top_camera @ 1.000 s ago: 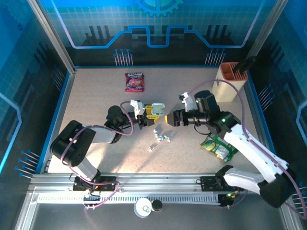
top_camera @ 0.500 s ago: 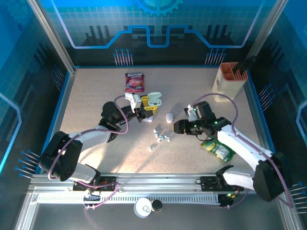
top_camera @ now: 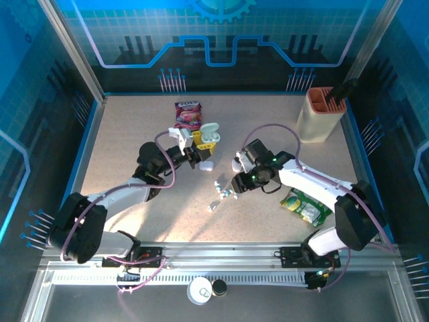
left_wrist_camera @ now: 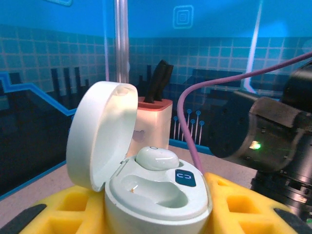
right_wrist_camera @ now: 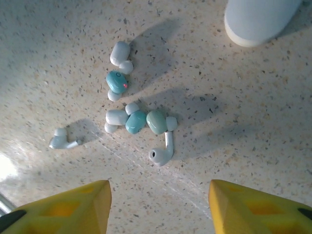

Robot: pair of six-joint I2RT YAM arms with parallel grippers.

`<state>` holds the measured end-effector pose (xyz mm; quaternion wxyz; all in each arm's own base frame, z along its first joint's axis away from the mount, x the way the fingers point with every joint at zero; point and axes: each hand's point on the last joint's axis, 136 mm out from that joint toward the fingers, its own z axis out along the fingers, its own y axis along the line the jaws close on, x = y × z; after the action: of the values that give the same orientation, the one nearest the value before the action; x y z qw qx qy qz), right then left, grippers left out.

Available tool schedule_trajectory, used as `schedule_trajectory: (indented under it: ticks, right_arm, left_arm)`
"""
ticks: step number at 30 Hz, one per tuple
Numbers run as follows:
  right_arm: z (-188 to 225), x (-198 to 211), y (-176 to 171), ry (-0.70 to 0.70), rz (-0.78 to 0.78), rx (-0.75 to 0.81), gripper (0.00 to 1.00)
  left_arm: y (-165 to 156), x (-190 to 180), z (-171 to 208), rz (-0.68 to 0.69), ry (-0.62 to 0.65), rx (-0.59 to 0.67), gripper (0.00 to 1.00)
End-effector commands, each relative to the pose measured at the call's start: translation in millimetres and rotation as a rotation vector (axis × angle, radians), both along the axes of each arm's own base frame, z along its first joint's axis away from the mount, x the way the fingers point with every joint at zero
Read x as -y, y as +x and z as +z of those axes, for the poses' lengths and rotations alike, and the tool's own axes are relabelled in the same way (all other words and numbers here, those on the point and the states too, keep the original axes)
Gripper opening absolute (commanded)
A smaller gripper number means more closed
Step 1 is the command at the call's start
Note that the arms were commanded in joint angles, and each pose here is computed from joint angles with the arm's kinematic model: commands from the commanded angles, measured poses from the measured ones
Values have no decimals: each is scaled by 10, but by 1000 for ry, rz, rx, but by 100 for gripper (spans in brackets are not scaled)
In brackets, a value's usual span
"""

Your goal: Insert the wireless bluetooth earbuds into the charging case

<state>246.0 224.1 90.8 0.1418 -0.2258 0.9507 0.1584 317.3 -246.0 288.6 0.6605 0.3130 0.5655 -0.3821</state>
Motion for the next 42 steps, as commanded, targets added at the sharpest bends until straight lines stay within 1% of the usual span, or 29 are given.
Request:
schedule_trajectory:
  ticks: [1,6,9,13,16,21,27,35,42]
  right_arm:
    - [-3,43,-4,-158,105,82,53]
    - [-18,-64,-7,-265,176,142,51]
    - [-66,-115,-11,-318,202,159,50]
    - [-174,-76,1,-413,232,181,48]
    - [-259,-65,22,-451,249,172,47]
    - [-375,-118,42,-459,273,160,44]
    - [-451,-276,95,-453,311,144,45]
    - [-529,-276,277,-555,315,166,43]
    - [-614,-253,247,-580,350,140,42]
  left_arm:
    - [2,-227,62,83,-28,31,34]
    - [-14,-381,119,128,-29,24,35]
    - [-41,-436,162,150,-4,24,35]
    - [-30,-510,130,192,12,11,35]
    - [-50,-503,143,178,-3,-6,35]
    - [-49,-507,110,181,-5,-21,35]
    - [-103,-541,140,194,8,-15,35]
    - [-130,-572,100,209,35,-21,36]
    - [-133,-578,87,215,50,-19,36]
